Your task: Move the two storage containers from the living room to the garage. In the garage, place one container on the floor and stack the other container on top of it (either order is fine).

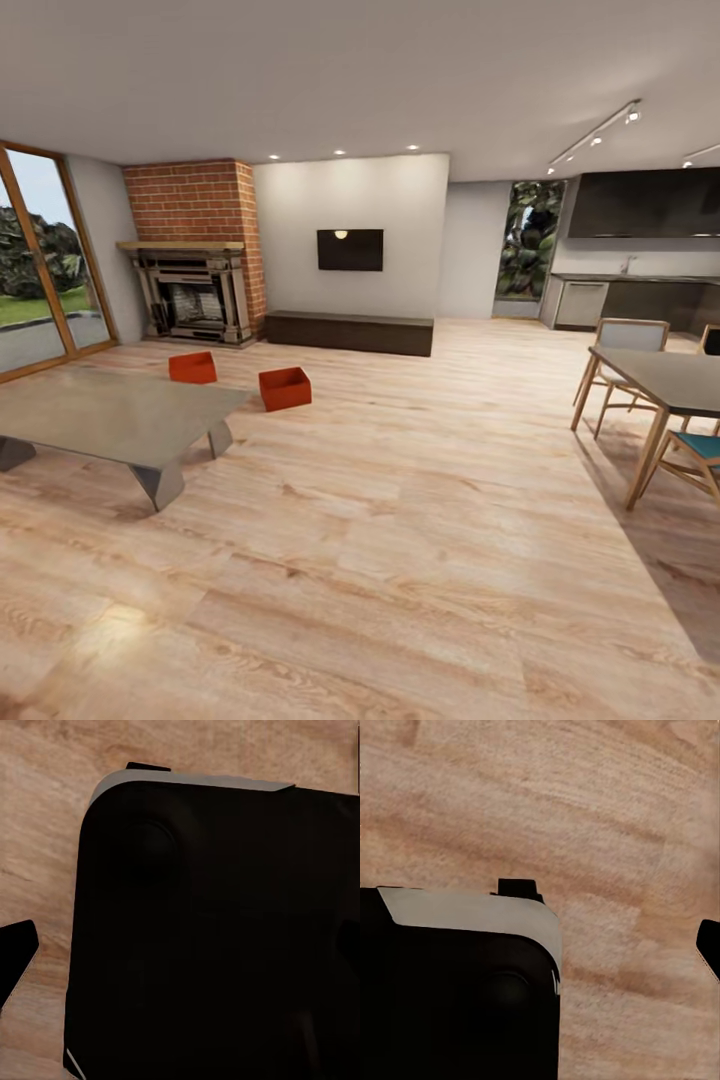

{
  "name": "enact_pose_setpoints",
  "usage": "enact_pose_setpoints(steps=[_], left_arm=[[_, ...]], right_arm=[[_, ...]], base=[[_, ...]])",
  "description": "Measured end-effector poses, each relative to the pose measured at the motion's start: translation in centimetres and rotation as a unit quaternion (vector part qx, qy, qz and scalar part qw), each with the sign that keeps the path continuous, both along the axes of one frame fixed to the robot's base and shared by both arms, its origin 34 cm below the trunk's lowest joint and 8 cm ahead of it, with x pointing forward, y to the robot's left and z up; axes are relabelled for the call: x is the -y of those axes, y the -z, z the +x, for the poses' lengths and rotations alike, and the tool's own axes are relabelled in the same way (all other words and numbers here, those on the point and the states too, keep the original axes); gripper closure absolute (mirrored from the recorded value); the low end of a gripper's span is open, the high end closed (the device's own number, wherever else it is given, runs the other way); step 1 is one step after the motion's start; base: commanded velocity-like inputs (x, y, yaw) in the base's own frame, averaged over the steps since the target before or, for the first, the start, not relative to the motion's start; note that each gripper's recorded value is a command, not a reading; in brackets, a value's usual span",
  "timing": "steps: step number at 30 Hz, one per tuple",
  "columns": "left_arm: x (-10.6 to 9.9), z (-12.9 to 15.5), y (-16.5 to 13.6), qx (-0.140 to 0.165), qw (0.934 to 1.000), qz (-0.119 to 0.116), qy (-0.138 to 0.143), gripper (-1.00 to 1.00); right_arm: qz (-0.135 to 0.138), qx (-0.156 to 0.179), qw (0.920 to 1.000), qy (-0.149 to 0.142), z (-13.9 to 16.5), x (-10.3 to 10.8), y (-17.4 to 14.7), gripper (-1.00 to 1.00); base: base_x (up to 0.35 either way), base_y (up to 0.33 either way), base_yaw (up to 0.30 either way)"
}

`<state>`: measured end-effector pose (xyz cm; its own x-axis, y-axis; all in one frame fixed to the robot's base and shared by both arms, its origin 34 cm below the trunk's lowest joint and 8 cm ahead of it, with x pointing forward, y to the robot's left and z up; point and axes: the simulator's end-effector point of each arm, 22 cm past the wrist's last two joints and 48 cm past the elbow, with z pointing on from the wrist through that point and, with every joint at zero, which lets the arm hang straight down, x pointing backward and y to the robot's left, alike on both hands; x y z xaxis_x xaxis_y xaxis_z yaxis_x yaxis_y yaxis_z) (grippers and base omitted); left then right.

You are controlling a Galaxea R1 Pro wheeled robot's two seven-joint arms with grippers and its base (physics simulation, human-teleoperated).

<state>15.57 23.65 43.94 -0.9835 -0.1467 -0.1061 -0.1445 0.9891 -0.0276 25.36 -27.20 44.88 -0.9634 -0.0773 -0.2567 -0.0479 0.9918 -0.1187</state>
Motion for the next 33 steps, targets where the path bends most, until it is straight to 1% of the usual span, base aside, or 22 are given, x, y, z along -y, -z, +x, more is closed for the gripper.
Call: enact_pose_setpoints(steps=[10,14,33], left_arm=[[0.00,0.00,0.00,0.000,1.0000,0.000,0.000,-1.00],[0.00,0.00,0.00,0.000,1.0000,0.000,0.000,-1.00],[0.12,0.00,0.00,0.000,1.0000,-0.001,0.001,-1.00]], right_arm=[[-0.001,0.002,1.0000,0.004,0.07,0.27,-0.03,-1.00],[-0.005,0.002,1.0000,0.007,0.07,0.88,-0.05,-1.00],[-0.005,-0.001,1.0000,0.006,-0.10,0.84,-0.01,-1.00]], base=[[0.322,0.000,0.000],[0.322,0.000,0.000],[0.322,0.000,0.000]])
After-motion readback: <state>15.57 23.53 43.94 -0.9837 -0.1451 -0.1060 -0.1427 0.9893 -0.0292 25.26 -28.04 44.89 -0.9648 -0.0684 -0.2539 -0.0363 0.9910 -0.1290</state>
